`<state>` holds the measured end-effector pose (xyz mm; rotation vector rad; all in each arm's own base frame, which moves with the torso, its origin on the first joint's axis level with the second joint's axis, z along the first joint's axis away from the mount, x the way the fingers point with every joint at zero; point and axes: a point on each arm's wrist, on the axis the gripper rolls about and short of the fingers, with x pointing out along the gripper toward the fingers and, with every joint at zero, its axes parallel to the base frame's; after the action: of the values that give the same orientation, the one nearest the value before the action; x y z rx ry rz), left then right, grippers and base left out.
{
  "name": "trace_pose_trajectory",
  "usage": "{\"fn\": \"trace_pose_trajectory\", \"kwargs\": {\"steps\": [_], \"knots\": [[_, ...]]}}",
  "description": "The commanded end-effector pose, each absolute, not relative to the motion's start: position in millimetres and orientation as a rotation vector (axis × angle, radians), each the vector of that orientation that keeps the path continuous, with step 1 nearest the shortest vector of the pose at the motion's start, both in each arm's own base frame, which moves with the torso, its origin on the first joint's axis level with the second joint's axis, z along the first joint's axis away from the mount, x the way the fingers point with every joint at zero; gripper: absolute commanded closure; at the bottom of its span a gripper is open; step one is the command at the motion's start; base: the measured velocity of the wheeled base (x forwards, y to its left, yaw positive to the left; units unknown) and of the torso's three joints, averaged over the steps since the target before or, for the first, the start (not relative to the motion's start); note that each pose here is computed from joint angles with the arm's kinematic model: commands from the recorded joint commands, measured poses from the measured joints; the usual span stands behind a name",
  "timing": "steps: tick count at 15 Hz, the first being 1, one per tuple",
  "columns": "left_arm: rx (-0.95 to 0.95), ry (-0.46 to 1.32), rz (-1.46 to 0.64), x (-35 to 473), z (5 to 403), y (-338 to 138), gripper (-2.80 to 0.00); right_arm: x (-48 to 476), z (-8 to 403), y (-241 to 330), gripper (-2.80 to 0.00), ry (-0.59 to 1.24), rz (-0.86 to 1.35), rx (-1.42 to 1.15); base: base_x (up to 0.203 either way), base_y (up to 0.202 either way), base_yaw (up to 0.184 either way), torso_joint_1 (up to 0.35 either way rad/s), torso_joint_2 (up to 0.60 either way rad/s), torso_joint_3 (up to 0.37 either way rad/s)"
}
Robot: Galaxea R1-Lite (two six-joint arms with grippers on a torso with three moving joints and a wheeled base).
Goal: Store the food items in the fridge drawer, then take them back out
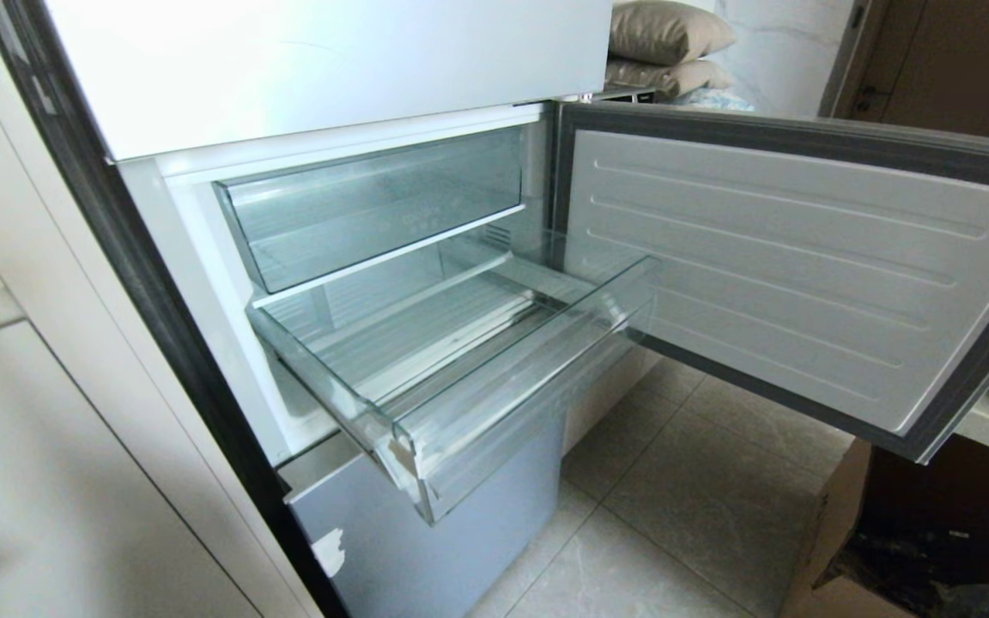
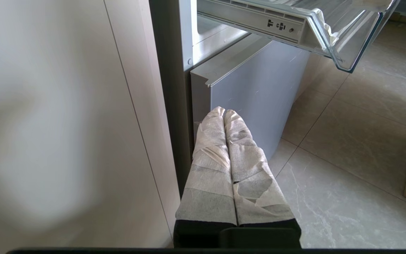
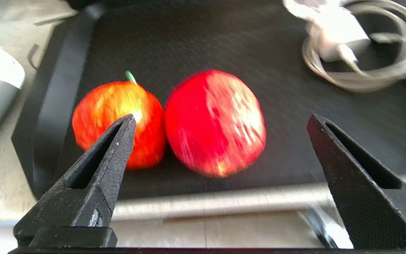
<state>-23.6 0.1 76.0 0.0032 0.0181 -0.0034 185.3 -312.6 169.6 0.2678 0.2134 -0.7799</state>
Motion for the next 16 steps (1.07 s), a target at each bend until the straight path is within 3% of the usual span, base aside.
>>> {"fn": "trace_pose_trajectory", "kwargs": {"steps": [1, 16], "knots": [[0.003, 0.018, -0.003, -23.6, 75.9, 0.1, 0.0, 192.9, 151.3, -325.1, -2.8, 0.231, -0.767, 0.285, 0.0, 0.0, 0.0, 0.0, 0.0, 0.0], [0.003, 0.018, -0.003, -23.6, 75.9, 0.1, 0.0, 212.4, 111.6, -353.3, -2.8, 0.239, -0.738, 0.3, 0.0, 0.0, 0.0, 0.0, 0.0, 0.0]]}}
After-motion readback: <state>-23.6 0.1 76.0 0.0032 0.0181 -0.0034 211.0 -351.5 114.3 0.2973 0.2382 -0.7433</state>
